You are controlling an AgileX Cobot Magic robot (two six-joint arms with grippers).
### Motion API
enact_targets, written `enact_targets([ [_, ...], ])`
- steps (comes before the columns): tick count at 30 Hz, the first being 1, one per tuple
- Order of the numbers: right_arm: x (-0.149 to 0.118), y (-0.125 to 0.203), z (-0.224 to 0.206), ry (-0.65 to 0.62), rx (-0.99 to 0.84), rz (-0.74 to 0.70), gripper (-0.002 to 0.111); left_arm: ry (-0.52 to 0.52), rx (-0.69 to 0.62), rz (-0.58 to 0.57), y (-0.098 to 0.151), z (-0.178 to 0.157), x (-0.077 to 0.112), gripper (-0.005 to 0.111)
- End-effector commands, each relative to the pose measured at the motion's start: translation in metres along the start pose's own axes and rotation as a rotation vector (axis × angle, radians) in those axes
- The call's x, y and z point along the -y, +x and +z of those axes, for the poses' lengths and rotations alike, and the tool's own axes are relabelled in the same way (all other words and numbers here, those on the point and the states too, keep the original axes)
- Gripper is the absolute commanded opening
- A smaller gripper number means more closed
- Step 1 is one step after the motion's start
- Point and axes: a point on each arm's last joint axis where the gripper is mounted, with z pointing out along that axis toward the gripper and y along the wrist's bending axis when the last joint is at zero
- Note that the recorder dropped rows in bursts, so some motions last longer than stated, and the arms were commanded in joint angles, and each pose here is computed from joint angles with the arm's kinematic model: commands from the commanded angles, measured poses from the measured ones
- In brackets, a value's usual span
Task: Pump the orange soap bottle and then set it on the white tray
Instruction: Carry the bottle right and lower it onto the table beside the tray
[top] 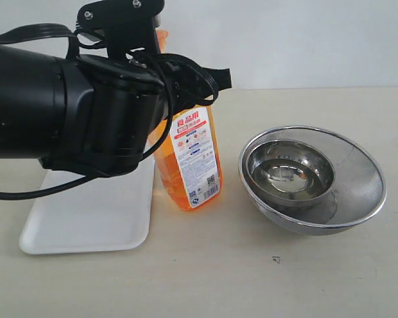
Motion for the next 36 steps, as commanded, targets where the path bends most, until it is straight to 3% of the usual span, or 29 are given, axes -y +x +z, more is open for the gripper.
enact_targets([
  [1, 0.0, -0.001, 0.0, 0.002, 0.016, -0.002, 0.0, -0.039, 0.025, -0.046, -0.002, 0.0, -0.002, 0.005],
  [10, 0.0, -0.001, 0.0, 0.002, 0.016, -0.002, 0.0, -0.025, 0.038, -0.089, -0.007, -0.001, 0.002, 0.005],
  [19, 0.0, -0.001, 0.0, 0.002, 0.016, -0.002, 0.0, 0.038, 0.054, -0.032, -0.009, -0.001, 0.008, 0.005],
  [22, 0.0, -0.001, 0.0, 0.002, 0.016, -0.002, 0.0, 0.083, 0.05, -0.009, -0.009, -0.002, 0.012, 0.017],
  [29, 0.0, -0.001, 0.0, 0.002, 0.016, -0.002, 0.0, 0.082, 0.04, -0.017, -0.008, -0.001, 0.012, 0.076],
  [32, 0.0, -0.001, 0.0, 0.002, 0.016, -0.002, 0.0, 0.099, 0.031, -0.003, -0.007, -0.002, 0.013, 0.085],
  [36, 0.0, -0.001, 0.0, 0.002, 0.016, -0.002, 0.0, 0.102, 0.028, 0.026, -0.006, -0.002, 0.014, 0.087],
])
